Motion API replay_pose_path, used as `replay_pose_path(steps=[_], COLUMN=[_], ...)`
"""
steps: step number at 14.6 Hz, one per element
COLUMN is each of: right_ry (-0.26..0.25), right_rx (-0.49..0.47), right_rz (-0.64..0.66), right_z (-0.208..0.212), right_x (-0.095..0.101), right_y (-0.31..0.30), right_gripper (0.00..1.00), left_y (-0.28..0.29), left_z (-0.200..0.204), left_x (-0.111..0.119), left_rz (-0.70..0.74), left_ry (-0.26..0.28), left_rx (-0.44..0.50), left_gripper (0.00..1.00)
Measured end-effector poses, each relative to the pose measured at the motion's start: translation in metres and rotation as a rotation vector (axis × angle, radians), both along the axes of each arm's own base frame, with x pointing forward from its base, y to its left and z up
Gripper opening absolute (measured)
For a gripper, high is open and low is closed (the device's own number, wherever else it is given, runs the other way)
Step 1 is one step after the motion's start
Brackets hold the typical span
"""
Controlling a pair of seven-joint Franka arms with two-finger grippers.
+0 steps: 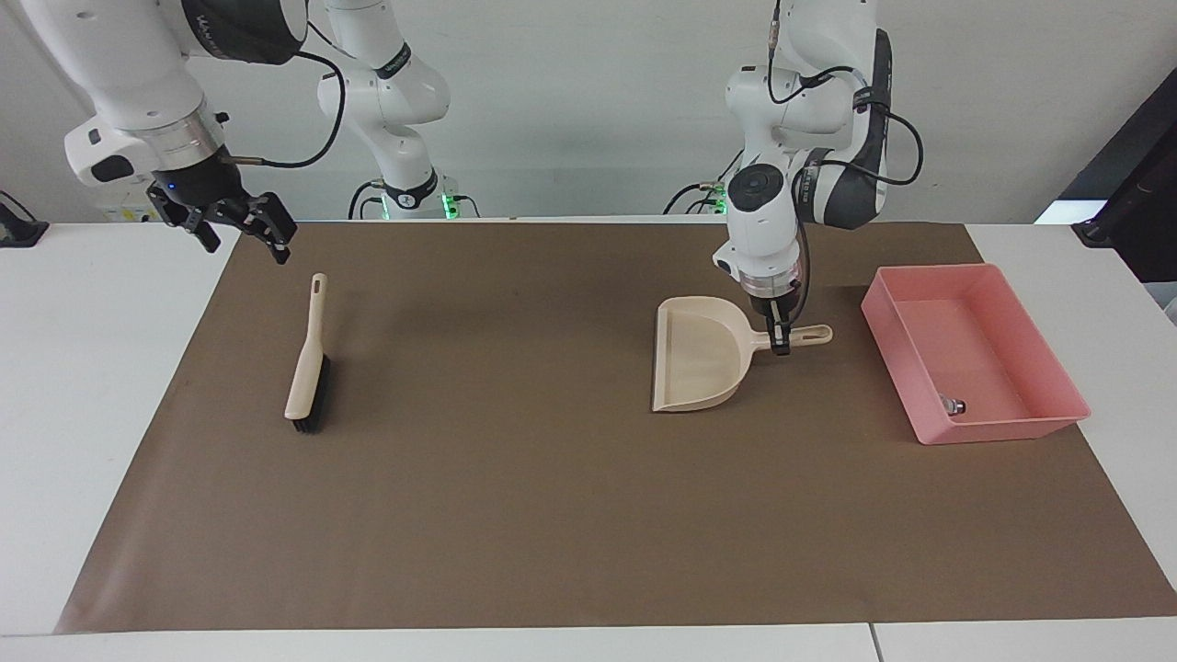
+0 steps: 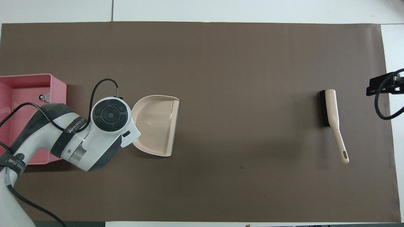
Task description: Clean e-waste and dump in bin
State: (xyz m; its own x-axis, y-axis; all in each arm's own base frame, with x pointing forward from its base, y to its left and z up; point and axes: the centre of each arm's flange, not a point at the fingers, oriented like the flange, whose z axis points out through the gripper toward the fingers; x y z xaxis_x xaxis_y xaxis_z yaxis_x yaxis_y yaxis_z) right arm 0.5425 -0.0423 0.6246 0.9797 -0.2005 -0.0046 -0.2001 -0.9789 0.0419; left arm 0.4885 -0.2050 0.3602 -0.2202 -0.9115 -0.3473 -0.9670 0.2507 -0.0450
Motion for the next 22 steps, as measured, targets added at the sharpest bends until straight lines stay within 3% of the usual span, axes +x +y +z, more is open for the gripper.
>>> replay_pose_path(steps=[2,3,6,8,9,16,22], right_ry=[0.000,0.000,0.000,0.000,0.000,0.000,0.000], right_rx=[0.000,0.000,0.000,0.000,0.000,0.000,0.000], right_rz=[0.000,0.000,0.000,0.000,0.000,0.000,0.000], right_z=[0.000,0.000,0.000,0.000,0.000,0.000,0.000], right_x=[0.000,0.000,0.000,0.000,0.000,0.000,0.000], right_y=[0.000,0.000,0.000,0.000,0.000,0.000,0.000], right_gripper=[1.00,1.00,1.00,1.00,1.00,1.00,1.00], left_y=[0.002,0.002,0.006,0.019,0.031,0.122,0.200], left_z=[-0.003,-0.003,0.003,0.017,0.026,0.081,0.087], left_x=[-0.001,-0.001,-0.001,-0.001,-0.002,0.001,-0.002], left_rz=[-0.002,-0.001,0.029,0.150,0.238,0.826,1.522], left_ry=[-0.005,-0.006,-0.018,-0.048,-0.067,-0.247,-0.263], left_rx=[-0.008,-0.009,-0.012,-0.012,-0.009,-0.045,-0.173], left_gripper=[0.33,0.39,0.74,0.95,0.98,0.98,0.99])
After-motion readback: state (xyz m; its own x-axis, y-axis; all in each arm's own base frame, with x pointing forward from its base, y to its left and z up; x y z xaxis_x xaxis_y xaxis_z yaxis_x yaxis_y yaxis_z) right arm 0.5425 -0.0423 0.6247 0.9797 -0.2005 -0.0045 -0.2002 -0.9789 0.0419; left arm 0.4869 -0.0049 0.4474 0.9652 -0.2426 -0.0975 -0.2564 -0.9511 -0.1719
